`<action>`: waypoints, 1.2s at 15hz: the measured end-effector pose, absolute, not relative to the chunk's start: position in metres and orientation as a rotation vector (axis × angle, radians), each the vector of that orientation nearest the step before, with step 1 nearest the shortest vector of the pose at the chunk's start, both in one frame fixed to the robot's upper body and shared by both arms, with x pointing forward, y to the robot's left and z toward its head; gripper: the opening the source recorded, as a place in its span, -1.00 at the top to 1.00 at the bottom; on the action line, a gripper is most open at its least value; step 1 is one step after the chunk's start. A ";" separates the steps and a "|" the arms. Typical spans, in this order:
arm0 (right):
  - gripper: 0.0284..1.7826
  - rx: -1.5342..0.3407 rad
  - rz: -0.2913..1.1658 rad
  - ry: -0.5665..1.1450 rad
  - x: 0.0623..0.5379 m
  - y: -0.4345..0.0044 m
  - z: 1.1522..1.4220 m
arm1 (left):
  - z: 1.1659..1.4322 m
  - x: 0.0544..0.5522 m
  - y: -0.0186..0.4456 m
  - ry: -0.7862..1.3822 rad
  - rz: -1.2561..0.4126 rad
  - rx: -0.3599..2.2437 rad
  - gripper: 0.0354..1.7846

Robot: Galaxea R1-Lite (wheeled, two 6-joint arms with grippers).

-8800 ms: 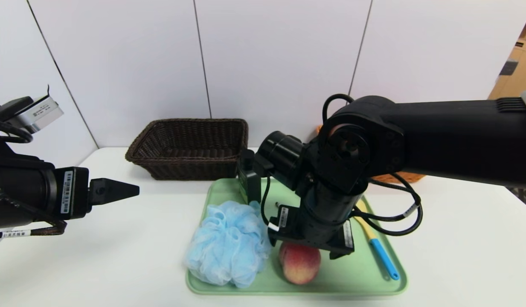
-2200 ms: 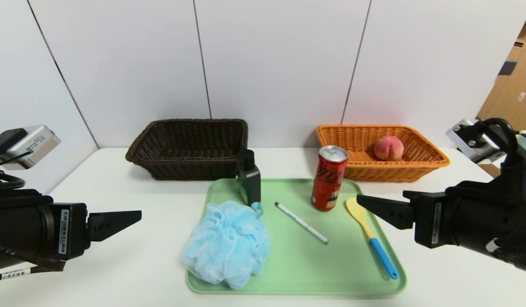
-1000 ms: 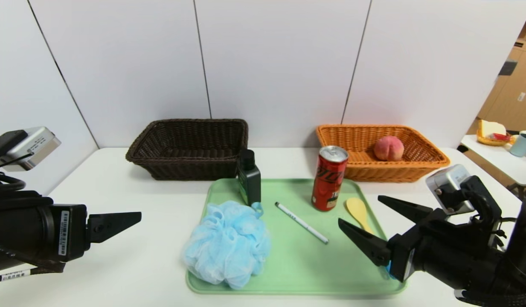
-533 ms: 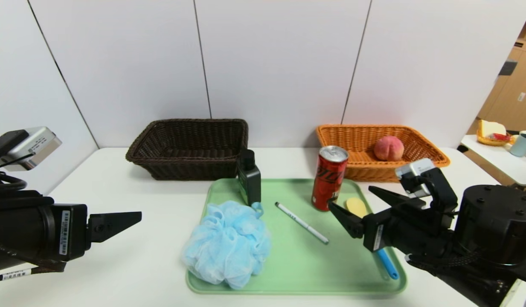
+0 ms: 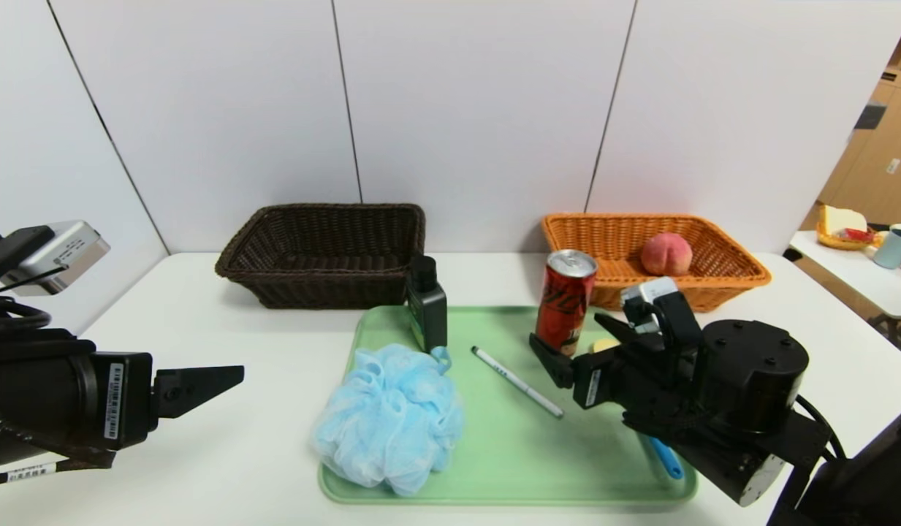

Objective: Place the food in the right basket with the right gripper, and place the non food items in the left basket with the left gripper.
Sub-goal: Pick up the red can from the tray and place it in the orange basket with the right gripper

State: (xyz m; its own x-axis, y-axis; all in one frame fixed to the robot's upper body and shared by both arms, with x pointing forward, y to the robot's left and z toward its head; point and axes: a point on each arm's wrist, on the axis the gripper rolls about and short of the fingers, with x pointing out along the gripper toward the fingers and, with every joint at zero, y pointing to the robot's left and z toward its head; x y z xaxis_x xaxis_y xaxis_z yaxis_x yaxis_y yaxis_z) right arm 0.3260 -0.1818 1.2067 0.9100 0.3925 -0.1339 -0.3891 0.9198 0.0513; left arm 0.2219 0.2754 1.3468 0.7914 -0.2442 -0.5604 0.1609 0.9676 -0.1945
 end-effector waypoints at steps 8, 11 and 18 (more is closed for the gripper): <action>-0.90 0.032 0.353 0.129 0.354 -0.181 1.201 | 1.346 0.222 0.275 0.623 -0.218 -0.138 -0.89; -0.90 0.039 0.338 0.114 0.365 -0.180 1.201 | 1.347 0.222 0.275 0.623 -0.218 -0.139 -0.89; -0.71 0.041 0.351 0.106 0.374 -0.171 1.198 | 1.344 0.222 0.275 0.630 -0.217 -0.137 -0.89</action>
